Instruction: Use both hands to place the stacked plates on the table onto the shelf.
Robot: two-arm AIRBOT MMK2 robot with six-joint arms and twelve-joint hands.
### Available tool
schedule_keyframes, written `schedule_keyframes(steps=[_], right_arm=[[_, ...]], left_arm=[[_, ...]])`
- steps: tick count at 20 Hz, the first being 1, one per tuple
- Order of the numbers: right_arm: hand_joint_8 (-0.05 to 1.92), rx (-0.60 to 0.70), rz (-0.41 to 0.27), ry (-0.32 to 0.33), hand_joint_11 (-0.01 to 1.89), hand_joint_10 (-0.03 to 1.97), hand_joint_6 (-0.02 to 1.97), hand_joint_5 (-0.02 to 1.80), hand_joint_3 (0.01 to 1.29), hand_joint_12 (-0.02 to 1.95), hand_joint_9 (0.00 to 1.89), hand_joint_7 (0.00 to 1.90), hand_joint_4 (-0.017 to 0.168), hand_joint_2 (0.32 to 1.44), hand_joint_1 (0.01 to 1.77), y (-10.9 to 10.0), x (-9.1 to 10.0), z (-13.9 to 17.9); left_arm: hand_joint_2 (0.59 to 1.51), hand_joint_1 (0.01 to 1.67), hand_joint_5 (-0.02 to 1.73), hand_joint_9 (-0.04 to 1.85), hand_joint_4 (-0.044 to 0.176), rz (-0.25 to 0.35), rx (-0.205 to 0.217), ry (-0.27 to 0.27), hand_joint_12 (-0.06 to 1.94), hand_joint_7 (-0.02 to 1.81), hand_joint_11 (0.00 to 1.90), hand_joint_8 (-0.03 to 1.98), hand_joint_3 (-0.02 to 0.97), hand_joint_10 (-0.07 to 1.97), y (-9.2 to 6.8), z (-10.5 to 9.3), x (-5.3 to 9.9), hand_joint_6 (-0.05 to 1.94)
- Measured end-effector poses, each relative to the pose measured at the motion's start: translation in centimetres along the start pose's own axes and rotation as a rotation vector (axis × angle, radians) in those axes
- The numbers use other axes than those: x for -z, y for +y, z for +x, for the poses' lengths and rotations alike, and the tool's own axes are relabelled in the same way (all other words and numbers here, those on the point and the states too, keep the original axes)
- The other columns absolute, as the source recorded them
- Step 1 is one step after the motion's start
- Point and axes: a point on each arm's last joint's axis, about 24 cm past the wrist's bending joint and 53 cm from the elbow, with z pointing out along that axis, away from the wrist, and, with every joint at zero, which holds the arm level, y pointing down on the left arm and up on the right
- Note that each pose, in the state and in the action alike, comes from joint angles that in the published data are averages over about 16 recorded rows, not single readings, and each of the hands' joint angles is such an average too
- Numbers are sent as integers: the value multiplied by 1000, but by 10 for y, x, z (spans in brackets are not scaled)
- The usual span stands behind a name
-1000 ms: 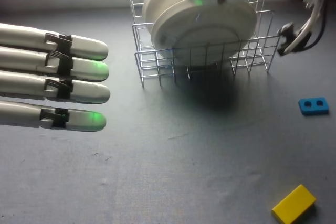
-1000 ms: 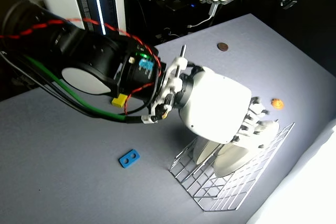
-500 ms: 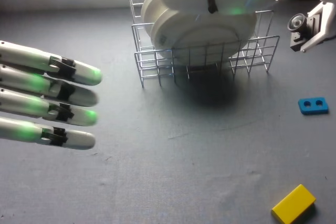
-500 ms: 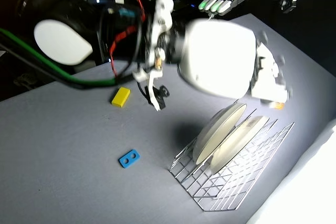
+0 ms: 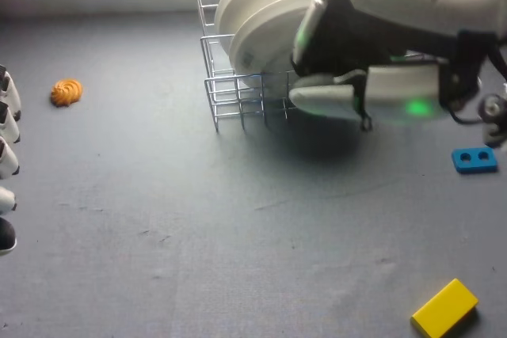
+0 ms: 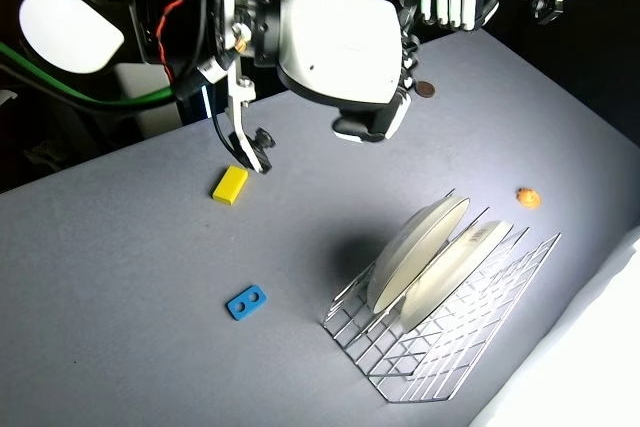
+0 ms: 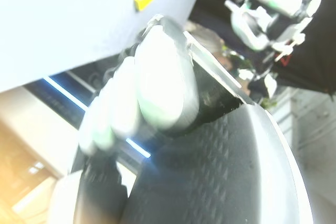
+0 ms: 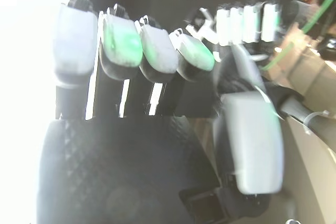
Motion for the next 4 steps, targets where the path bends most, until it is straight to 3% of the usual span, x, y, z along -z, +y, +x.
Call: schedule_keyframes(steps=[2, 4], right_arm=[[1857, 11, 2, 15, 1352, 1914, 1876, 1246, 10, 1919, 1332, 1335, 84, 1208, 447, 2, 4, 6], [1897, 21, 2, 27, 1439, 1917, 1931, 1252, 10, 1908, 1365, 1346, 103, 1239, 532, 4, 8, 11]], left_arm=[[1330, 302, 1446, 1541, 126, 2, 0, 0, 1915, 1549, 1486, 1831, 0, 1864, 0, 0, 0, 1821], [1377, 363, 1533, 1639, 151, 4, 1, 0, 1925, 1615, 1632, 1913, -3, 1919, -1, 0, 0, 1908]])
